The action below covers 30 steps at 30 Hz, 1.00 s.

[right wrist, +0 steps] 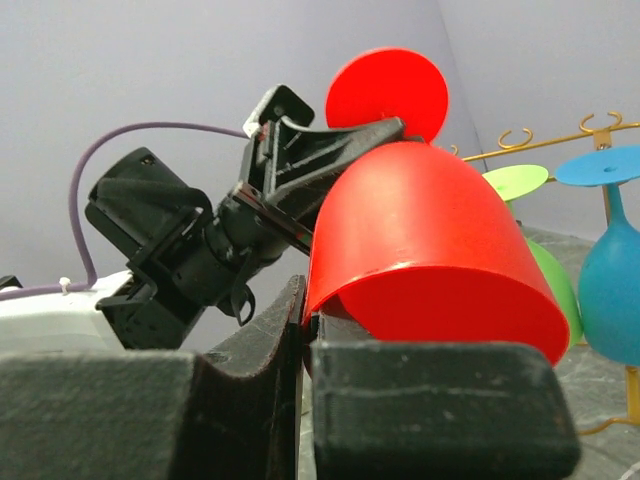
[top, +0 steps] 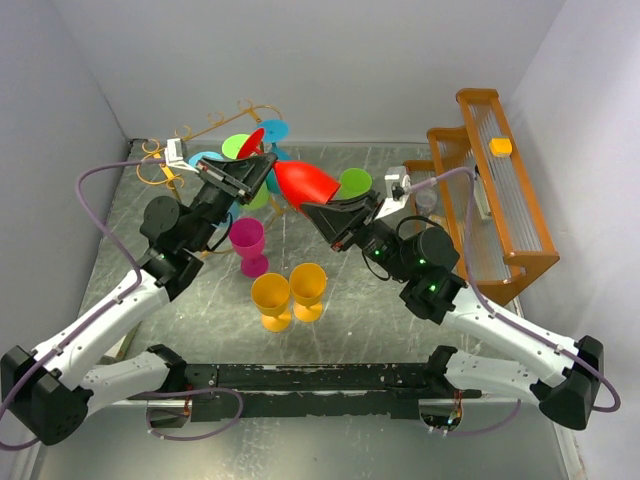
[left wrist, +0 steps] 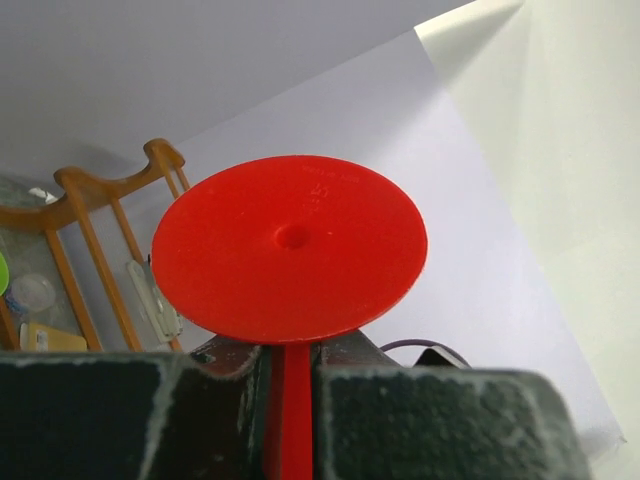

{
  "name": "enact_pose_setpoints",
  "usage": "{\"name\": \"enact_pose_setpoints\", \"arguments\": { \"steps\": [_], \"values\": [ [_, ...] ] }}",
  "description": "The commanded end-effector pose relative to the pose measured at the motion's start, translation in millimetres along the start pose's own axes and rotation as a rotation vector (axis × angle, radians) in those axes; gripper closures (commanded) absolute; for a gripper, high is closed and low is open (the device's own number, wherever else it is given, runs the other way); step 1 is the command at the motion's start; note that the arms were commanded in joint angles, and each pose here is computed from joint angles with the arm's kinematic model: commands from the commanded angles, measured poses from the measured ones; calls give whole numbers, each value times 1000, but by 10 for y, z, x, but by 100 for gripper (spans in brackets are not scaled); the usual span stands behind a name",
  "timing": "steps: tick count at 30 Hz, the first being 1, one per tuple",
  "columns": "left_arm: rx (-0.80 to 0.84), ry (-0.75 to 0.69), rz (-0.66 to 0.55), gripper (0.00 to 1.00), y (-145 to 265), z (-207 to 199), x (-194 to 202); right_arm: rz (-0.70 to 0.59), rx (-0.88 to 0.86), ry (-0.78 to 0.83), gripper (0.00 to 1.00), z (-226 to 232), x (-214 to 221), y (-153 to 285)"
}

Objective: Place the wine glass upside down on the wine glass rack

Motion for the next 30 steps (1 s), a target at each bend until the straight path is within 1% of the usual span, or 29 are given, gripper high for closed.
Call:
{"name": "enact_pose_setpoints", "arguments": {
  "steps": [1,7,9,11,13,16,20,25,29,30],
  "values": [
    [56,-101,-45,92,43,-162,-80,59,-117,-35,100,183,69,28],
    [24,-204,-51,93,157,-196,-122,73,-99,-37,99,158,95,23],
    [19,-239,-37,93,194,-215,-118,84,-88,-31,86,144,98,13],
    [-1,-284,-26,93,234,-219,-125,110,-71,-26,68,119,139,19],
    [-26,-340,-23,93,280,-248,-150,131,-51,-10,53,87,169,47],
    [-82,-448,-2,93,349,-265,-188,153,-11,19,44,25,201,116],
    [-180,-631,26,93,500,-205,-271,159,38,54,39,-54,223,227],
    [-302,-822,58,93,725,-169,-404,162,91,73,37,-133,244,304],
    [-337,-932,92,93,835,-250,-473,169,115,79,37,-174,277,293],
    [-352,-985,90,93,855,-264,-520,169,120,80,37,-185,286,287]
  ]
}}
Point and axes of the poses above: each gripper's point midway between its finger pads, its own y axis back along the fingers, its own z axis along the line the jaws close on, x = y × z, the point moved 5 cm from there along y, back along the fingers, and after that the axes turned 8 degrees about y, right-handed, at the moved point
